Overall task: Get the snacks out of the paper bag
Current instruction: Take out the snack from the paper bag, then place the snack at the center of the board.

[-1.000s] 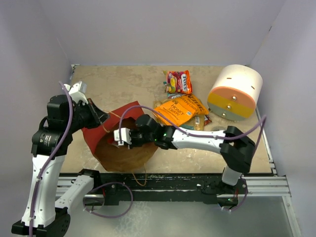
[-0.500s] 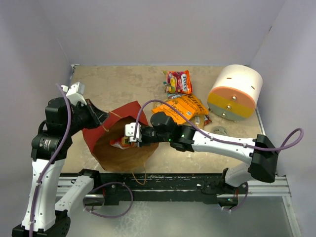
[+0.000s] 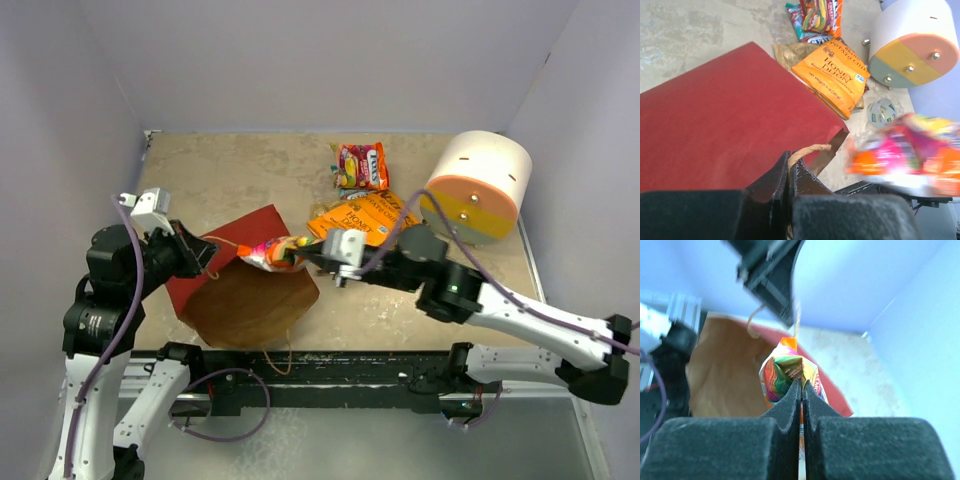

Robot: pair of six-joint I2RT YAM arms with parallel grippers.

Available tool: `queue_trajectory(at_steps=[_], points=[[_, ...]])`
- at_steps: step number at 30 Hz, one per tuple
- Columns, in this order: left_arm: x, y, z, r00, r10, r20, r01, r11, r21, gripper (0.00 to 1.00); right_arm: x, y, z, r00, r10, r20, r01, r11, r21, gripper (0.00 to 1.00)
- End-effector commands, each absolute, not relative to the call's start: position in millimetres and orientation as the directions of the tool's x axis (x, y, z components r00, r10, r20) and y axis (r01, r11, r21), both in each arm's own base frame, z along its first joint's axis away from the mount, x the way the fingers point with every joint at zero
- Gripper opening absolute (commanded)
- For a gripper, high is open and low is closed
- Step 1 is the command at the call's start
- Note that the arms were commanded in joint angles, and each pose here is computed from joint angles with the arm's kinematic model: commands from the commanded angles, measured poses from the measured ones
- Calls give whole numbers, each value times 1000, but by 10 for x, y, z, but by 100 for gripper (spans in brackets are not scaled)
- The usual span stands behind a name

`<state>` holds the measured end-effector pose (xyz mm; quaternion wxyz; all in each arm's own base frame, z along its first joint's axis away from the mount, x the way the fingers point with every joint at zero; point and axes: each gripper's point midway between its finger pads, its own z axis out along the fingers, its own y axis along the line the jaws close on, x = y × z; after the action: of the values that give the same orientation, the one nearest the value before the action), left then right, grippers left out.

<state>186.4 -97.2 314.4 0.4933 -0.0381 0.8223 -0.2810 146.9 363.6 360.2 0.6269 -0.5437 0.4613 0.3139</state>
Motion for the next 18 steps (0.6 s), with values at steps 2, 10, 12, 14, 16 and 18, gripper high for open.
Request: queue_trajectory(at_steps=[2,10,12,14,16,18], points=[[1975,-963,3205,-464,-349,-814,227,841,-491,0,1492,3250,4503,432,94,-897,-839,408,-361,0],[2023,-907,3182,-493,-379,-783,152,849,-507,0,2052,2653,4897,372,136,-918,-620,773,-136,0],[2050,-888,3151,-503,-386,-773,127,852,-508,0,2401,2402,4852,296,118,-948,-427,904,-21,0],[2075,-881,3120,-513,-393,-763,108,852,-512,0,2661,2312,4796,224,125,-966,-343,938,42,0],[2095,-882,3134,-512,-400,-760,103,850,-517,0,2893,2298,4743,180,147,-973,-339,938,78,0],[2106,-890,3172,-504,-410,-760,106,844,-526,0,3108,2293,4637,138,161,-977,-336,936,107,0]])
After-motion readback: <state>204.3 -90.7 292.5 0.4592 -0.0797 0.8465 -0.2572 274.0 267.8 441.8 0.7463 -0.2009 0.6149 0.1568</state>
